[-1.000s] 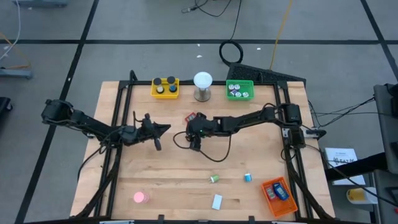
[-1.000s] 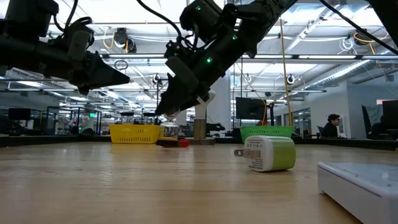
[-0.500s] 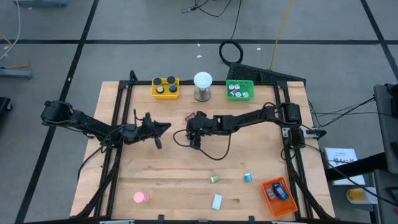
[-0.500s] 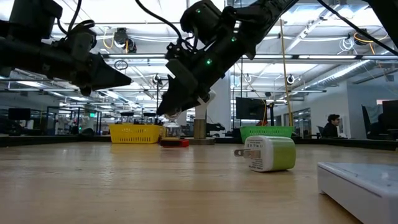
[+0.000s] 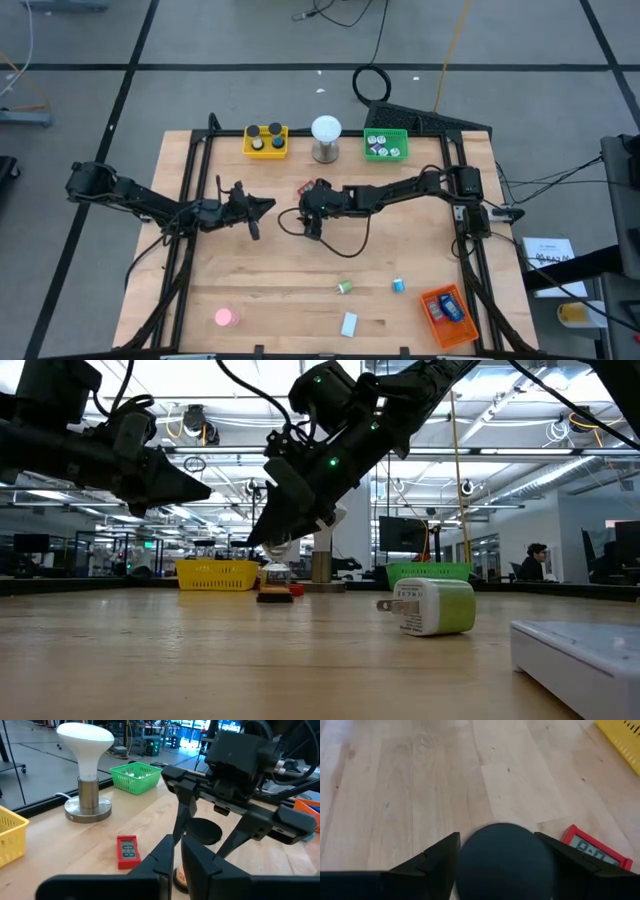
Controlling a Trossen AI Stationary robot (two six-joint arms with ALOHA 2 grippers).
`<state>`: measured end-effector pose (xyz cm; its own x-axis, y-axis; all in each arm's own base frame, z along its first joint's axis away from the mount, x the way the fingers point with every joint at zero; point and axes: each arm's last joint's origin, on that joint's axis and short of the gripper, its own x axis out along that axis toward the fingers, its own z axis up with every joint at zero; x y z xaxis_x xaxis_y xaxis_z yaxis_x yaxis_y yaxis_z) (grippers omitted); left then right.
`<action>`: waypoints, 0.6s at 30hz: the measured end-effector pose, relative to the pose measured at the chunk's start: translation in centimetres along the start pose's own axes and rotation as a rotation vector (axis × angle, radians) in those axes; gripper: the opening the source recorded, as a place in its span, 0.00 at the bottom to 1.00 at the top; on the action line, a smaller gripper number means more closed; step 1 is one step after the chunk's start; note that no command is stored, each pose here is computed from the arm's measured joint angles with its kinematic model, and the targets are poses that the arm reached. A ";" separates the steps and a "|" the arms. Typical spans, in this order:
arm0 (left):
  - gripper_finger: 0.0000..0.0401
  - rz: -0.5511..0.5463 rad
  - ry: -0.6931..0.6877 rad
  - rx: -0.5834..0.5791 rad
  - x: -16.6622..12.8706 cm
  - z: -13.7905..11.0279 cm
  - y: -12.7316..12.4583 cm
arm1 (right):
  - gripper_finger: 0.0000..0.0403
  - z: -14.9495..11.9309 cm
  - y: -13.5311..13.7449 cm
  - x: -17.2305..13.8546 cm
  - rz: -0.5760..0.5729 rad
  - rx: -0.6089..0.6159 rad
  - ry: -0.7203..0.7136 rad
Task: Pick & Place Office items
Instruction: Put the orange hourglass into the yellow bin
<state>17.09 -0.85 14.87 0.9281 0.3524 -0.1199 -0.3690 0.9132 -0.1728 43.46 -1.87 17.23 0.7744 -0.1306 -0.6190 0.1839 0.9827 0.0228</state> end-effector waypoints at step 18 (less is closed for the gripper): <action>0.02 -0.081 0.187 0.061 2.0 2.3 -2.4 | 0.42 2.0 2.5 -12.3 0.013 -0.175 -0.067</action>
<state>19.99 -1.89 17.30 0.9273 0.2381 -0.2887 -0.2846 0.9497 -0.1307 35.58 1.96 26.45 0.8154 -0.1208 -0.5661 0.0703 0.9914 -0.1102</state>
